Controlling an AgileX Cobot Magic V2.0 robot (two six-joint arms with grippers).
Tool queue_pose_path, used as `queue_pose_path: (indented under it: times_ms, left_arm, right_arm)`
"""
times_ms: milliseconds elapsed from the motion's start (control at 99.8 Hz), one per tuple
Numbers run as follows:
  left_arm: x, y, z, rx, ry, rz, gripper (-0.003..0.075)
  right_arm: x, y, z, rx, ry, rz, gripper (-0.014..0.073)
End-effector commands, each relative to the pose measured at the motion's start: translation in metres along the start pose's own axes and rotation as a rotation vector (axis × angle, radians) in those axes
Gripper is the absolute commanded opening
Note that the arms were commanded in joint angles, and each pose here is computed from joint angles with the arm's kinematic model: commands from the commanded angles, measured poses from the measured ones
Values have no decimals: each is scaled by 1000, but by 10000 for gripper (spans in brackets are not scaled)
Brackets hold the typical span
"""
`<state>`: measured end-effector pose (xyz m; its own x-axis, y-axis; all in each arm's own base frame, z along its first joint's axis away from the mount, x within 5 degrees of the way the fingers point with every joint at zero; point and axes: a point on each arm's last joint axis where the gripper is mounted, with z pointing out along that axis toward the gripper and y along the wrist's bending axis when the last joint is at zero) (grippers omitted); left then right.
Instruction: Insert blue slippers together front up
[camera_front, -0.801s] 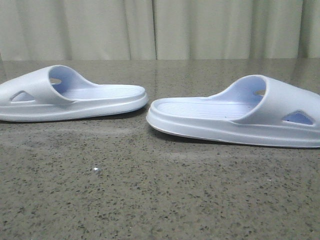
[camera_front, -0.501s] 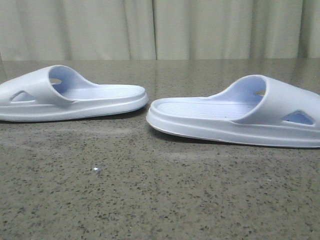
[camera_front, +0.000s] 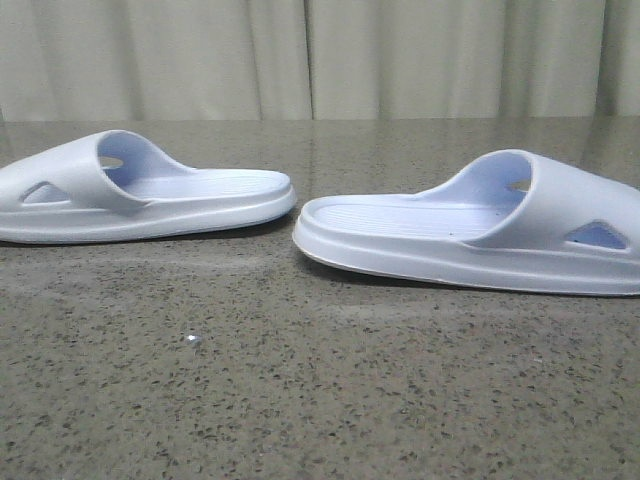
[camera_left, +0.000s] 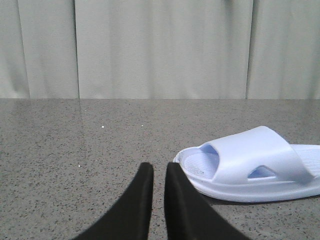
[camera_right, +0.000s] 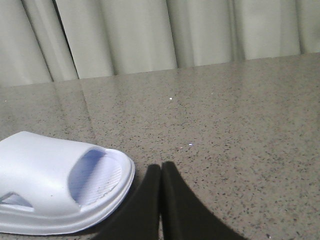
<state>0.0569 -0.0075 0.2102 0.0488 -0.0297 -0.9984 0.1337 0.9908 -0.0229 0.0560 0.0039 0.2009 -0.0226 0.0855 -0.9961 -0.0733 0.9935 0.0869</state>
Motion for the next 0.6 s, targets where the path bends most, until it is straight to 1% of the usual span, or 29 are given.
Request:
queue_pose_path:
  times_ms: [0,591]
  left_arm:
    - [-3,-1,1,19,-62,-13,16]
    - [-3,-1,1,19,-62,-13,16]
  right_arm:
    - [-2,0,-1,-7,-83,-16,-107]
    - [-3,1,-1,-9,-96,-16,-107]
